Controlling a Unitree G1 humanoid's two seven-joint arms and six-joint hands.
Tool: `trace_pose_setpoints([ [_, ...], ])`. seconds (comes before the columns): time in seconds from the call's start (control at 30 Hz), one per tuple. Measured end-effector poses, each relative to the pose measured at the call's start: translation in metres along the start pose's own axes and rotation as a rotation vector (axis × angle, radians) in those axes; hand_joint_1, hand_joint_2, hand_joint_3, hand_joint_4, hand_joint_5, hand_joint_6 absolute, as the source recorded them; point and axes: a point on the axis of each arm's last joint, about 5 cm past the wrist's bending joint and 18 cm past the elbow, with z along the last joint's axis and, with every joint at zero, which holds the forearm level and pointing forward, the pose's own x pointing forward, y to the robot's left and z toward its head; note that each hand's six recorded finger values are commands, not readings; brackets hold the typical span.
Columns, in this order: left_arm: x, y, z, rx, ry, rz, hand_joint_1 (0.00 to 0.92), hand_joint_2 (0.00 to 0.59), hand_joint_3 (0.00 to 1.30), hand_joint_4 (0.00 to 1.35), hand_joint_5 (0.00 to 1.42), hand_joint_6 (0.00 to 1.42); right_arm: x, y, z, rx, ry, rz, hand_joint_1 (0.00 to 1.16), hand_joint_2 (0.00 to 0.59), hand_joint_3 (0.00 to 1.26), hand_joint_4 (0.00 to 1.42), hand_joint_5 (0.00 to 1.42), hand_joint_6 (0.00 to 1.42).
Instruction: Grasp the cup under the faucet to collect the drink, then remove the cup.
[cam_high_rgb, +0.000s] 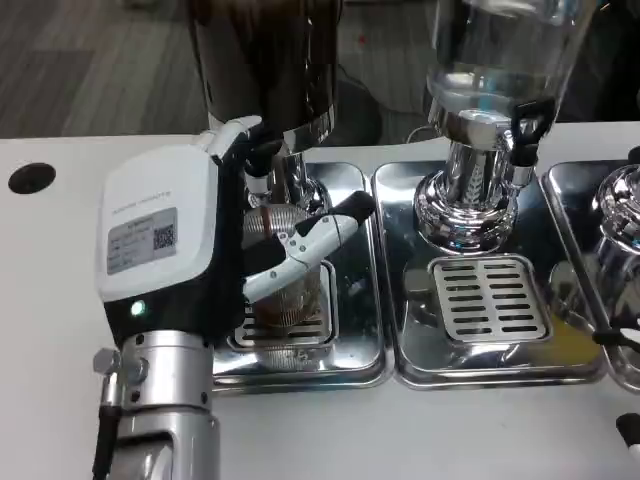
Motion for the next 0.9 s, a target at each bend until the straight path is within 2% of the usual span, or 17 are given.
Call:
trace_pose_setpoints([
  [0.7,-0.0001,-0.0010,-0.0002,-0.002,0.000,0.002,0.061,0.061,0.38,0.34,0.75,0.89,-0.0018,0.0020,0.0005,0.008,0.004,0.010,0.48,0.385,0.23,0.13,0.08,0.00],
  [0.9,-0.0007,-0.0014,-0.0011,-0.033,0.003,0.009,0.036,0.055,0.18,0.10,0.67,0.89,-0.0022,0.0037,0.0009,0.015,0.004,0.017,0.48,0.385,0.23,0.13,0.08,0.00],
])
